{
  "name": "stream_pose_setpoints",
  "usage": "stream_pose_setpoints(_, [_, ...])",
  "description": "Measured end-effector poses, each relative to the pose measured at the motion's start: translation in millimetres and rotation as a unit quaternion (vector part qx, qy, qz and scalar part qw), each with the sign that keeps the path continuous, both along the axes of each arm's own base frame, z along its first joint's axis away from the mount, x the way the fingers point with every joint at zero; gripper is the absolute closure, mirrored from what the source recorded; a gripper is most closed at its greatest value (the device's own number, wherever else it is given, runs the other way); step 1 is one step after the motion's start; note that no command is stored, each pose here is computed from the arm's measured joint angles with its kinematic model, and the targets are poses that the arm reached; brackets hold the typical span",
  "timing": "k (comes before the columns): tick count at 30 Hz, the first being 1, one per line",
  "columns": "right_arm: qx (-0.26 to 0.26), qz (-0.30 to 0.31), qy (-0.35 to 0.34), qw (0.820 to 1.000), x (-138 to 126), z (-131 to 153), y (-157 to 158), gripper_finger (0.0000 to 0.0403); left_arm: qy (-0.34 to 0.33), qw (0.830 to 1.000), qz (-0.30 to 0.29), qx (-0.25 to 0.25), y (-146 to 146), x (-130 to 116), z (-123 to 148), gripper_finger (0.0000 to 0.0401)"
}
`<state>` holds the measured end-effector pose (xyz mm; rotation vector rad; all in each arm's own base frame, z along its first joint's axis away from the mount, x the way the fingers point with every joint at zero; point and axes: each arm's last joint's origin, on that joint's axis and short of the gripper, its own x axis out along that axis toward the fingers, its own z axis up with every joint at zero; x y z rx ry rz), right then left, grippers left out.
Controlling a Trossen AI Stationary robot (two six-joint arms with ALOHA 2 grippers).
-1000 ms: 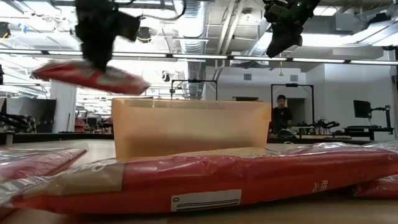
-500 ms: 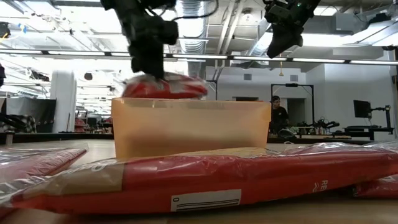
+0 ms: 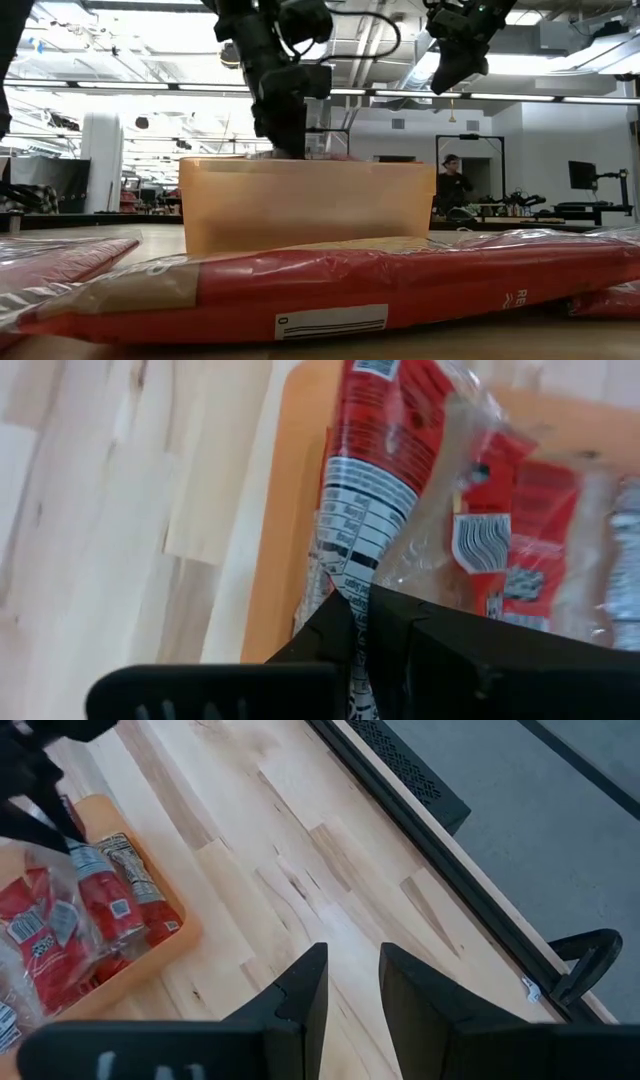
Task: Sort popcorn bags into baskets
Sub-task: Put the red popcorn bag into the orange bin
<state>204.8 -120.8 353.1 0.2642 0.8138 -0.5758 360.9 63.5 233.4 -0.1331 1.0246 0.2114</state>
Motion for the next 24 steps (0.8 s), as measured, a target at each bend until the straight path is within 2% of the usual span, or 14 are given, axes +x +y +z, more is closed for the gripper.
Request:
stream_pose_setpoints(4, [0.003, 0.0, 0.005, 1.0, -0.7, -0.7, 0.4, 0.0285, 0.013, 1.0, 0.003, 0.005, 0.6, 1.1, -5.7, 0.0401])
stream_pose_setpoints(8, [0.001, 0.003, 0.006, 1.0, -0.7, -0.7, 0.4, 0.0285, 0.008, 0.998, 0.034, 0.048, 3.6, 2.1, -3.6, 0.0397])
stream_pose_setpoints(10, [-0.003, 0.009, 0.009, 1.0, -0.7, -0.7, 0.4, 0.0284, 0.007, 0.999, 0.032, 0.042, 4.0, 1.7, -3.1, 0.0386])
stream_pose_setpoints(15, [-0.004, 0.01, 0.009, 1.0, -0.7, -0.7, 0.4, 0.0284, -0.005, 1.0, -0.003, -0.025, -0.4, 2.6, -3.3, 0.0335])
stream_pose_setpoints(24, [-0.006, 0.012, 0.008, 1.0, -0.4, -0.5, 0.3, 0.0284, 0.028, 0.999, 0.012, -0.017, 3.6, -3.5, -6.3, 0.0241])
